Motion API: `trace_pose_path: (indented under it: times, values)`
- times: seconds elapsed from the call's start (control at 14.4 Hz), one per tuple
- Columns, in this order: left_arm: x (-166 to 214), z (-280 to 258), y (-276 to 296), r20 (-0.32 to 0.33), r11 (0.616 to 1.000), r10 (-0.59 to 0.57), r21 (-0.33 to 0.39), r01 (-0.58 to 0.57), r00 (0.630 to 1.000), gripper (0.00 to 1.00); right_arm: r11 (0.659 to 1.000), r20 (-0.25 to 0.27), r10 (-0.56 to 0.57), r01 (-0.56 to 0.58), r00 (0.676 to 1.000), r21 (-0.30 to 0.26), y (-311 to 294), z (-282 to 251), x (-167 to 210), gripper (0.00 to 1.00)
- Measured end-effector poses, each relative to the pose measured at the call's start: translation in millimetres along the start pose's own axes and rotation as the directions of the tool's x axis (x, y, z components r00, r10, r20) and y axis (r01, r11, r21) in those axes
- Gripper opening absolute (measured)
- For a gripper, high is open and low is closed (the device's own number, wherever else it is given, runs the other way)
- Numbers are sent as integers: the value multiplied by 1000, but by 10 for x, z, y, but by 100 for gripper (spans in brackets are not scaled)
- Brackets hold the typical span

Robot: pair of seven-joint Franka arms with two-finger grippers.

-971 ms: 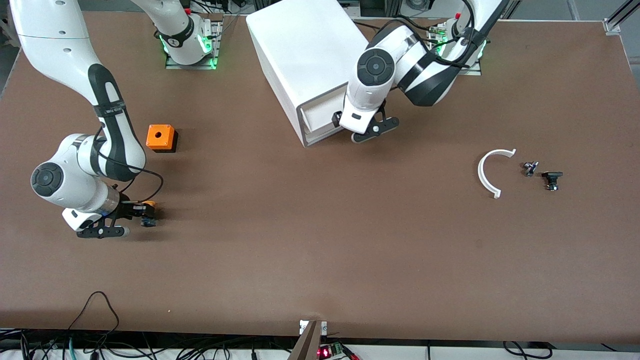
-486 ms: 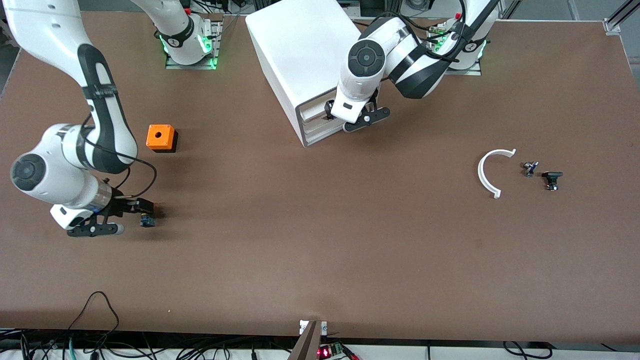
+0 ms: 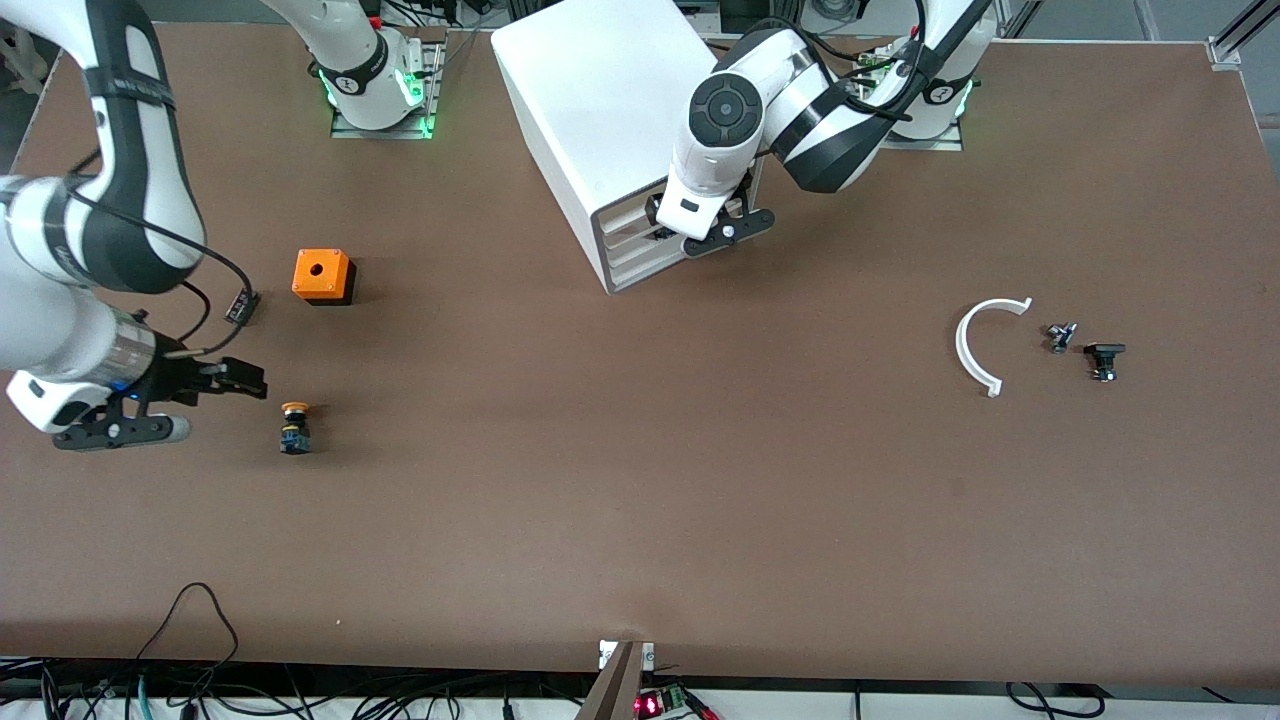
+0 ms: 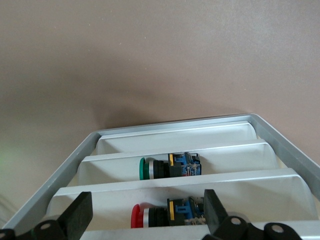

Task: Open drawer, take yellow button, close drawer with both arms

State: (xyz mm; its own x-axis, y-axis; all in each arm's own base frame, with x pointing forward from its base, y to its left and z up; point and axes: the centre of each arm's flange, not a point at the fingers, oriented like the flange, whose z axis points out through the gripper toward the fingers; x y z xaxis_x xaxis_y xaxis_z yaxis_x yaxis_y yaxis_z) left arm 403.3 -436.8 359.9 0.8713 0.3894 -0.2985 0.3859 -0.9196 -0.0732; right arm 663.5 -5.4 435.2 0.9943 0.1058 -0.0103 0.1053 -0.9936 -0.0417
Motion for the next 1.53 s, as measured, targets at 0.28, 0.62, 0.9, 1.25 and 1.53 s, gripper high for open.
trace_pose_path:
  times: [0.28, 0.62, 0.9, 1.25, 1.53]
  values:
    - [-35, 16, 3, 23, 1000, -6, -2, 6, 1000, 99, 1000, 6, 15, -15, 1000, 14, -76, -678, -146, 100]
    - [-29, 19, -2, 24, 1000, -7, -1, 7, 1000, 99, 995, 33, 90, -91, 995, 33, -357, -1276, -491, 100]
    - [174, -181, -58, 13, 999, 12, -35, -12, 1000, 100, 996, 41, 75, -76, 996, 36, -539, -1383, -568, 100]
    - [860, -733, -417, 2, 995, 91, -52, -91, 996, 100, 994, 23, 108, -109, 994, 28, -576, -1713, -849, 100]
    - [1334, -1250, -758, -118, 979, 205, 31, -203, 972, 100, 994, 6, 113, -113, 994, 1, -548, -1824, -1095, 100]
